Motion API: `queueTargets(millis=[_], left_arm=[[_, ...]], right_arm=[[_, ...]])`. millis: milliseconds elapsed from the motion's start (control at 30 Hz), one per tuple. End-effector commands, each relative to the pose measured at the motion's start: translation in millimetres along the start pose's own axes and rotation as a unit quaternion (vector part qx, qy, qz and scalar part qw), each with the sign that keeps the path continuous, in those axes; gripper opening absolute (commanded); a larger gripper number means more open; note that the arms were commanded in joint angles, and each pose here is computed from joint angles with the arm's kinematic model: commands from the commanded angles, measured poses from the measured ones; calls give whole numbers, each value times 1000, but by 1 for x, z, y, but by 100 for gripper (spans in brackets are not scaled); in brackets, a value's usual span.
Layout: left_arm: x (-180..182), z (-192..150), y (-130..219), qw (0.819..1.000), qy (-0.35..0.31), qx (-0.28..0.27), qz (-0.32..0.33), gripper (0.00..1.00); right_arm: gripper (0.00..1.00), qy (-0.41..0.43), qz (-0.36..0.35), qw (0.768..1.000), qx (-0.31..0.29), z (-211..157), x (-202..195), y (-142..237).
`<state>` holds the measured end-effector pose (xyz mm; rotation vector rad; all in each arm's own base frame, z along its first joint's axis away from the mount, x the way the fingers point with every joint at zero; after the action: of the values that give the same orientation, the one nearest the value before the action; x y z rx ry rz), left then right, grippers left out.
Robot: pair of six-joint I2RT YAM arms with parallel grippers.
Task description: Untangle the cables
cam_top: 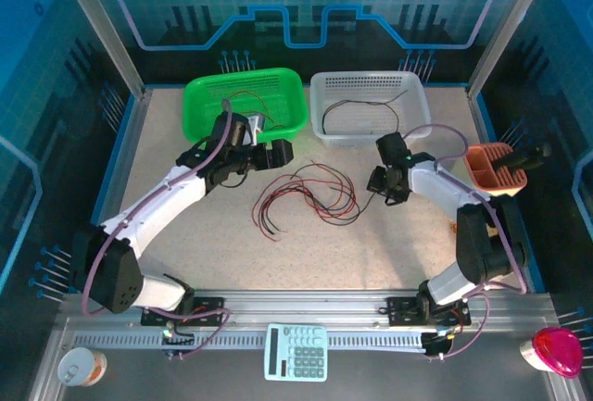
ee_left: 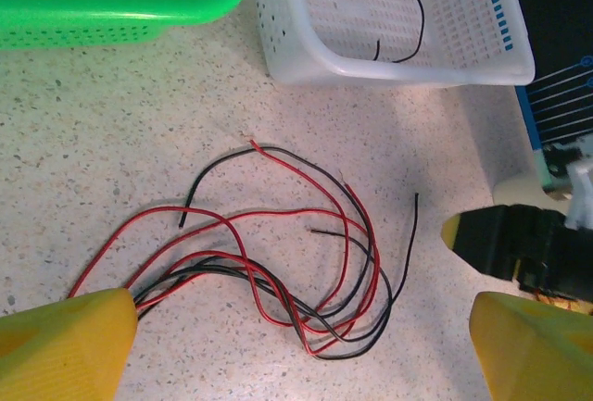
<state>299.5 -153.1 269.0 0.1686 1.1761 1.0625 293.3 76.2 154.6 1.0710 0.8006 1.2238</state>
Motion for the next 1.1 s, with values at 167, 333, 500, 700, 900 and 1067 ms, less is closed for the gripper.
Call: queueTargets(millis=[167,333,500,700,900,1067], left_arm=[[-10,-1,6,999,1,-26,-31,95],[-9,-3,6,999,-3,-22,-28,95],[-11,-3,9,999,-6,-23,-29,95],[-14,-4,14,999,-9,-26,-34,96],[-18,-4,21,999,-22,-31,-34,96],[-18,-5,25,998,-44,-33,-41,98]], right_arm=[[44,1,-40,999,16,10,10,-19],[42,7,-35,999,21,11,17,-30],[38,14,-35,999,31,10,22,-40],[29,15,-31,999,39,2,21,-48],[1,25,-16,999,31,-4,22,-43],[0,43,11,999,-24,-6,27,-2]])
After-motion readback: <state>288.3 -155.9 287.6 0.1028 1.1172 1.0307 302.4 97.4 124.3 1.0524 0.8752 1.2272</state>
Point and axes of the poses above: each hand's point on the last joint's axis, 136 mm out from that joint toward the fingers, its own y axis back along the fingers, its own x axis along the line the jaws close on, z = x × y, the point moved 10 cm from there along y, back along the fingers, and after that the axes turned 12 degrees about y, right-handed, at the moved point
